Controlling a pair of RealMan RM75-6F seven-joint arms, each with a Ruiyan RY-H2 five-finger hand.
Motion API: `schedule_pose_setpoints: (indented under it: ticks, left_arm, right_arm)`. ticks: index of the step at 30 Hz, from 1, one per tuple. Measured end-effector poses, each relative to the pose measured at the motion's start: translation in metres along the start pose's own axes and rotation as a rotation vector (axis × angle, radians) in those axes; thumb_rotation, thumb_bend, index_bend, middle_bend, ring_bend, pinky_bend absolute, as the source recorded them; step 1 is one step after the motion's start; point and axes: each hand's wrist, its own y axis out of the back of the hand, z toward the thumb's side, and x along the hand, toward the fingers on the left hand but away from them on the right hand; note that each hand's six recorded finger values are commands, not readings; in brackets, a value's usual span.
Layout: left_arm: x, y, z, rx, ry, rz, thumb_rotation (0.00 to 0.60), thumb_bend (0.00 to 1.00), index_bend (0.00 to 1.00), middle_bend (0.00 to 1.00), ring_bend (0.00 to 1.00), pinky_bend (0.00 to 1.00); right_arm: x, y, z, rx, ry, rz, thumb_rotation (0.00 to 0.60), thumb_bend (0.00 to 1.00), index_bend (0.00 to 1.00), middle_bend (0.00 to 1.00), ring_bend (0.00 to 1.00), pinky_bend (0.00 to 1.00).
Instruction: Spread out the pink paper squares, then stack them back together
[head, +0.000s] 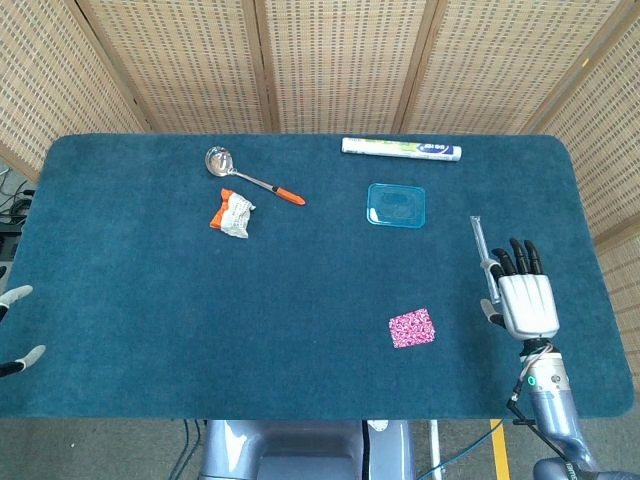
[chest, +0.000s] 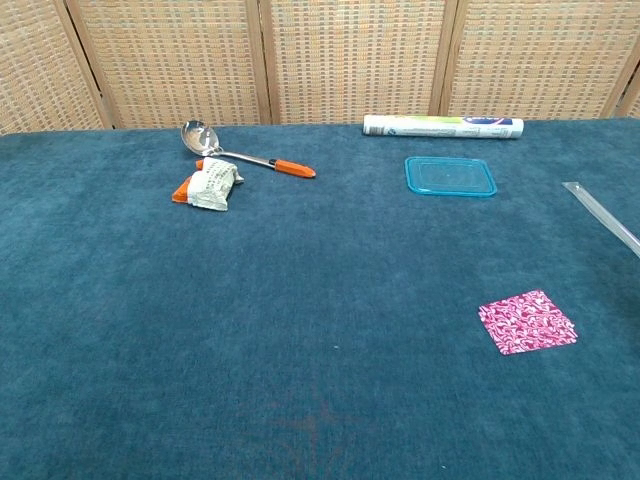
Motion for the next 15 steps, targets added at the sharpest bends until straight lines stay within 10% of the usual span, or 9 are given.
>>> schedule_pose_setpoints:
  ticks: [15]
  left_arm:
    - [-0.004,-0.006,0.007,-0.009,-0.015,-0.016,0.6,0.13,0.21,0.0,0.0,0.0]
  right_arm:
    - [0.05,0.017,-0.035,-0.026,-0.061,-0.081,0.6,0.3,0.31,0.24,0.0,0.0]
